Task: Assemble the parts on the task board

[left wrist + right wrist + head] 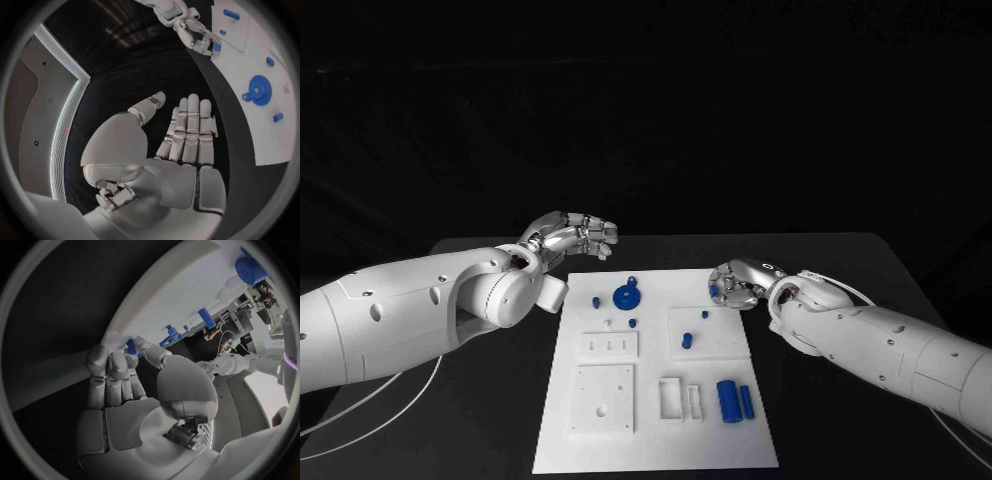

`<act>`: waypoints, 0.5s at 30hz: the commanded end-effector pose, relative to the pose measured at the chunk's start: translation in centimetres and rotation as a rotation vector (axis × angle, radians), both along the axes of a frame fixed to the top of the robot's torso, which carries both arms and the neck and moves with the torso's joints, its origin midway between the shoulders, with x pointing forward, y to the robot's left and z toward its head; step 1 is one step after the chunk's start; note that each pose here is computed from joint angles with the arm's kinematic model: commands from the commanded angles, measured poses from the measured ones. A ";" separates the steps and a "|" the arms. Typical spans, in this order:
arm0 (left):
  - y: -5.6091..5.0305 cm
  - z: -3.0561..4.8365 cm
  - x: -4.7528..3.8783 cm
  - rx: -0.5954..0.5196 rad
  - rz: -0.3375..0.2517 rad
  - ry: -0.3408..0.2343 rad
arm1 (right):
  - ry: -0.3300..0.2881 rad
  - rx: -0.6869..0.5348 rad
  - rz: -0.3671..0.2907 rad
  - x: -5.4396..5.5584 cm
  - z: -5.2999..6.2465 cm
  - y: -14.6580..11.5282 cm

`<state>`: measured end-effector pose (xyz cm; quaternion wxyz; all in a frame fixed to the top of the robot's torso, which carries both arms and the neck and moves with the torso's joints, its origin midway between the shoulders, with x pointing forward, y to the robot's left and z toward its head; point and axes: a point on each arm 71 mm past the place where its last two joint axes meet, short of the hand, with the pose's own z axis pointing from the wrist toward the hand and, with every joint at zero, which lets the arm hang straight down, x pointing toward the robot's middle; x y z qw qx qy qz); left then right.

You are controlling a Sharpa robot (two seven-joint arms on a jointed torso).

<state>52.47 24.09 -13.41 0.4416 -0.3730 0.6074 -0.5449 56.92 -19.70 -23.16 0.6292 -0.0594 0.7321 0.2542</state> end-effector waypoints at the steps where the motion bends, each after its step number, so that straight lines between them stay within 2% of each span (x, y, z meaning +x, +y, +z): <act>1: -0.3 0.14 0.01 -0.005 -0.017 -0.010 | 0.010 -0.009 0.001 -0.1 -0.1 0.1; 15: -0.3 0.12 0.08 -0.005 -0.017 -0.011 | -0.010 -0.020 -0.021 -0.1 0.0 -0.1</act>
